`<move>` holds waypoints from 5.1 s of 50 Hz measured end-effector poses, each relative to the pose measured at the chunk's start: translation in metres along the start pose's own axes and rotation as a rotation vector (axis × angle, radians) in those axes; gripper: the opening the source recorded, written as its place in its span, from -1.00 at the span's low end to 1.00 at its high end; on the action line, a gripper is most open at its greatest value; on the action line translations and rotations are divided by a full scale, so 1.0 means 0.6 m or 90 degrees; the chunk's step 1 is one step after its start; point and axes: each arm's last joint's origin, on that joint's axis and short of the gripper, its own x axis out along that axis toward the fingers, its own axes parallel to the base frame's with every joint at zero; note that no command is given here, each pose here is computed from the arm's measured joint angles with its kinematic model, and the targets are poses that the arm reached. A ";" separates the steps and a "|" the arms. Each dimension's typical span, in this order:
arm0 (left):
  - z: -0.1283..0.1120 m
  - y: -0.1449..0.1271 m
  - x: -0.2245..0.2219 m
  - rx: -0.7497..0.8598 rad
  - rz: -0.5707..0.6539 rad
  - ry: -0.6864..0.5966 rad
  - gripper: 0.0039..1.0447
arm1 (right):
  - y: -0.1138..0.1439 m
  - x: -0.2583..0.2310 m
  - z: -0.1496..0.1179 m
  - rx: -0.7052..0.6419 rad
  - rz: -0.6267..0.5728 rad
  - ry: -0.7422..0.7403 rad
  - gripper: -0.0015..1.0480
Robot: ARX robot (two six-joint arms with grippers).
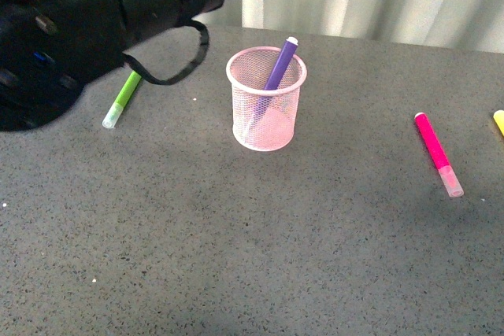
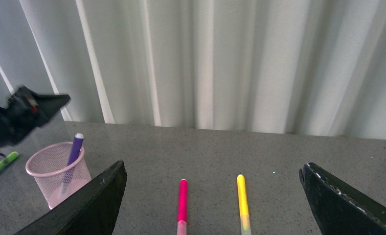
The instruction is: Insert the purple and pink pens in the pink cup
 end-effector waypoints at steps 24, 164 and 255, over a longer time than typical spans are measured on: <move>0.077 0.019 -0.165 0.188 0.216 -0.036 0.47 | 0.000 0.000 0.000 0.000 0.000 0.000 0.86; 0.023 0.067 -0.530 0.211 0.245 -0.086 -0.18 | 0.000 0.000 0.000 0.000 0.000 0.000 0.86; 0.023 0.066 -0.530 0.212 0.245 -0.086 0.87 | 0.058 0.479 -0.207 0.084 -0.039 0.583 0.86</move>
